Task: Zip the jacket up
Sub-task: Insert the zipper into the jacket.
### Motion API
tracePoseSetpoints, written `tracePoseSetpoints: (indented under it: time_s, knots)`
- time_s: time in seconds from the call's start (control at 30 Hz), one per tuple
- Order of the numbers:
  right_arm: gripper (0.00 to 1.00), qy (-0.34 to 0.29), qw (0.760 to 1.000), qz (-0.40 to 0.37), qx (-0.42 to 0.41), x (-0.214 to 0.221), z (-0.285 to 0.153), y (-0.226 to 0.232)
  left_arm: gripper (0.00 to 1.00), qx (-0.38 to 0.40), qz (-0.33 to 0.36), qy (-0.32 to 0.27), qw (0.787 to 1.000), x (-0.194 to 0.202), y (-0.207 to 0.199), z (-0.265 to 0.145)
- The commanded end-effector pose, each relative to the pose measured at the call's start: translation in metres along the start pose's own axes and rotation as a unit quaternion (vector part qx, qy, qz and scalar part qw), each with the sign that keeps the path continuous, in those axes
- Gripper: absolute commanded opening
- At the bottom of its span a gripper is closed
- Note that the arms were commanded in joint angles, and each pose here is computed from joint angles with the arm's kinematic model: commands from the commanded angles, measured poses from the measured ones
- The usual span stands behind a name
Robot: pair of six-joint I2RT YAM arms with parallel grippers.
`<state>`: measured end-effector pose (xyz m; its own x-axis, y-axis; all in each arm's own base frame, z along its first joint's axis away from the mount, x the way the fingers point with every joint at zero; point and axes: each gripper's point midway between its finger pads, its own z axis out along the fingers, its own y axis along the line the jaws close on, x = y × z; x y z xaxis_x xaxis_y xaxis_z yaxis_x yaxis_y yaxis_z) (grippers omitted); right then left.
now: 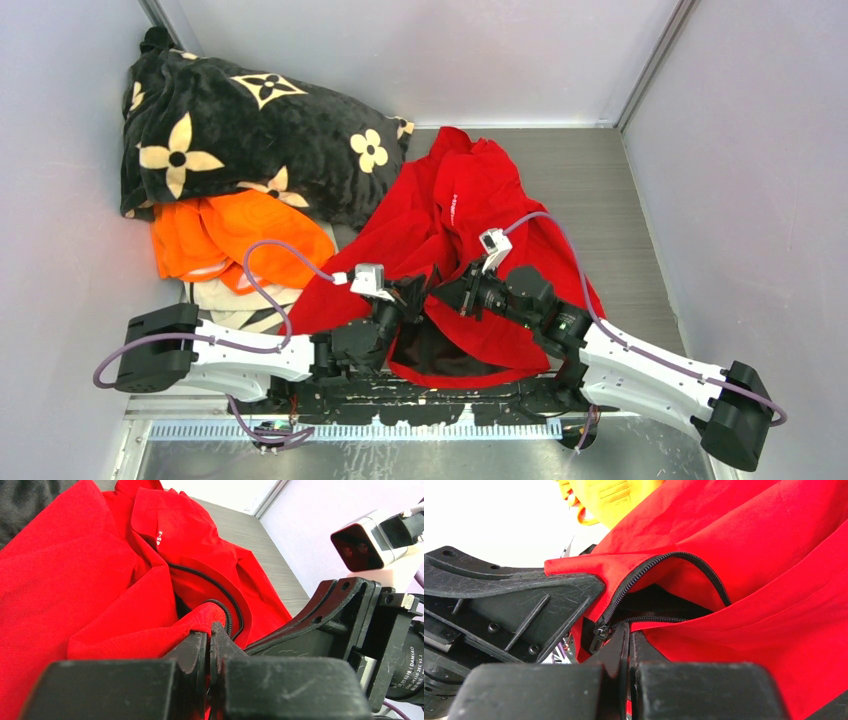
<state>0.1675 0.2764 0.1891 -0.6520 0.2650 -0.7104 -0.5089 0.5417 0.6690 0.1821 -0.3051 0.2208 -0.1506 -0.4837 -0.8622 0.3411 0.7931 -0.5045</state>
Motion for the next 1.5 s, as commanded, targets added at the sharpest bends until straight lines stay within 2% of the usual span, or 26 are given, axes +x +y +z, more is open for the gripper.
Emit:
tracePoseSetpoints:
  time_s: [0.0, 0.7, 1.0, 1.23, 1.47]
  knots:
    - [0.01, -0.05, 0.998, -0.015, -0.019, -0.033, 0.0, 0.02, 0.0, -0.008, -0.024, -0.018, 1.0, -0.021, -0.006, -0.001]
    - [0.01, -0.081, 0.996, -0.028, 0.013, -0.053, -0.001, 0.003, 0.0, 0.002, 0.029, 0.033, 0.999, -0.011, -0.002, -0.008]
    - [0.01, -0.047, 0.997, -0.061, -0.028, -0.039, -0.001, 0.021, 0.0, 0.01, 0.11, 0.092, 0.99, 0.006, -0.007, -0.01]
    - [0.01, -0.04, 0.995, -0.087, -0.008, -0.036, -0.001, 0.015, 0.0, -0.01, 0.172, 0.117, 0.978, 0.006, 0.002, -0.012]
    - [0.01, -0.043, 0.997, -0.067, 0.002, -0.039, -0.001, 0.011, 0.0, -0.032, 0.231, 0.145, 0.961, 0.01, 0.02, -0.018]
